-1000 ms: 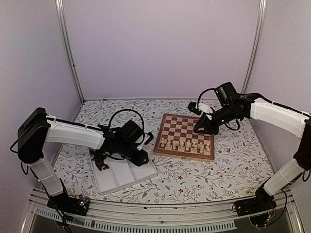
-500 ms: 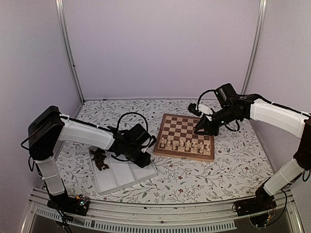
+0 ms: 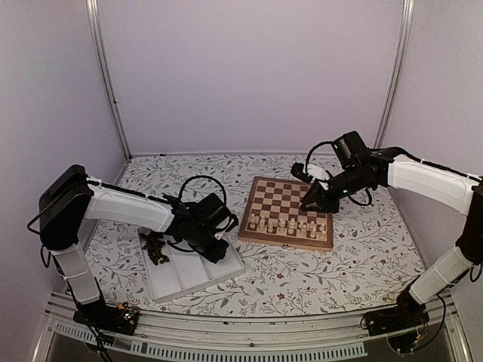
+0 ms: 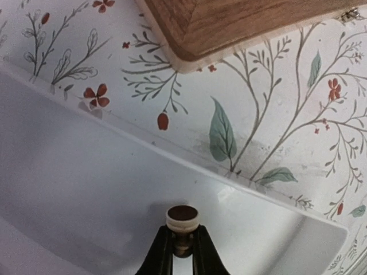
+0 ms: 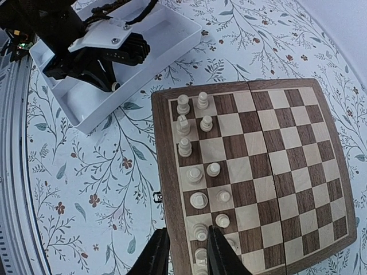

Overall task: Set up the chess pieces on the board
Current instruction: Pick up the chess piece from the storage box, then place the chess piece on the chessboard.

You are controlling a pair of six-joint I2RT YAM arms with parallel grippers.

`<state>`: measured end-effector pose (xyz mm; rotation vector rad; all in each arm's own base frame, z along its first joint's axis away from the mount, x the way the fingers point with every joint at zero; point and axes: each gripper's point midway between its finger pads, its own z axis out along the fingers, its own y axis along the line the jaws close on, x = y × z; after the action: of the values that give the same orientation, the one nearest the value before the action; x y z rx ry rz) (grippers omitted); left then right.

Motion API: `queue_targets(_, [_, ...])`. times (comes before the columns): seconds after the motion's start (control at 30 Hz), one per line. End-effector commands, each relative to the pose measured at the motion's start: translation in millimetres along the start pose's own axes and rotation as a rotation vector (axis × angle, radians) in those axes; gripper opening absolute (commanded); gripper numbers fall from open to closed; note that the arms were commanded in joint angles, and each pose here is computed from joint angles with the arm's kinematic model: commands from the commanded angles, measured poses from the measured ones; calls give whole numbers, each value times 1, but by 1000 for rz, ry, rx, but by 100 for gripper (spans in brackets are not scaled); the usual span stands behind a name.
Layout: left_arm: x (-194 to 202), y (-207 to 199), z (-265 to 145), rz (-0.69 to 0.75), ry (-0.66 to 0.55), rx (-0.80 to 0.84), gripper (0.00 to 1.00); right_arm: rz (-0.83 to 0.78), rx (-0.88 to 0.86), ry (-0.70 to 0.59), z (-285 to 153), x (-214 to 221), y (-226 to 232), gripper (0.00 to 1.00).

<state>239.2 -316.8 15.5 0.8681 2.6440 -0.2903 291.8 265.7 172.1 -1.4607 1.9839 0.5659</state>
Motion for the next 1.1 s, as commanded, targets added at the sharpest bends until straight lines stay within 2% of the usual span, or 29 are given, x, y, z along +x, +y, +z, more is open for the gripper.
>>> queue_targets(0.0, [12,3,-20,28,34,41,5,-50,-62,-33,2,-16,17,26])
queue_targets(0.17, [-11,-6,-57,99,-58,166,4,-139,-127,-48,9,-31,42,27])
queue_targets(0.4, [-37,-39,-111,178,-128,427,4,-347,-196,-96,18,-74,87,35])
queue_targets(0.57, [-48,-53,-135,187,-148,544,5,-444,-160,-46,45,-91,106,41])
queue_targets(0.67, [-52,-59,-143,171,-155,604,5,-511,-144,-7,61,-90,116,45])
queue_targets(0.87, [-57,-73,-151,146,-166,712,5,-566,-103,16,72,-93,123,46])
queue_targets(1.07, [-59,-75,-147,137,-162,734,5,-592,-68,26,78,-95,126,47])
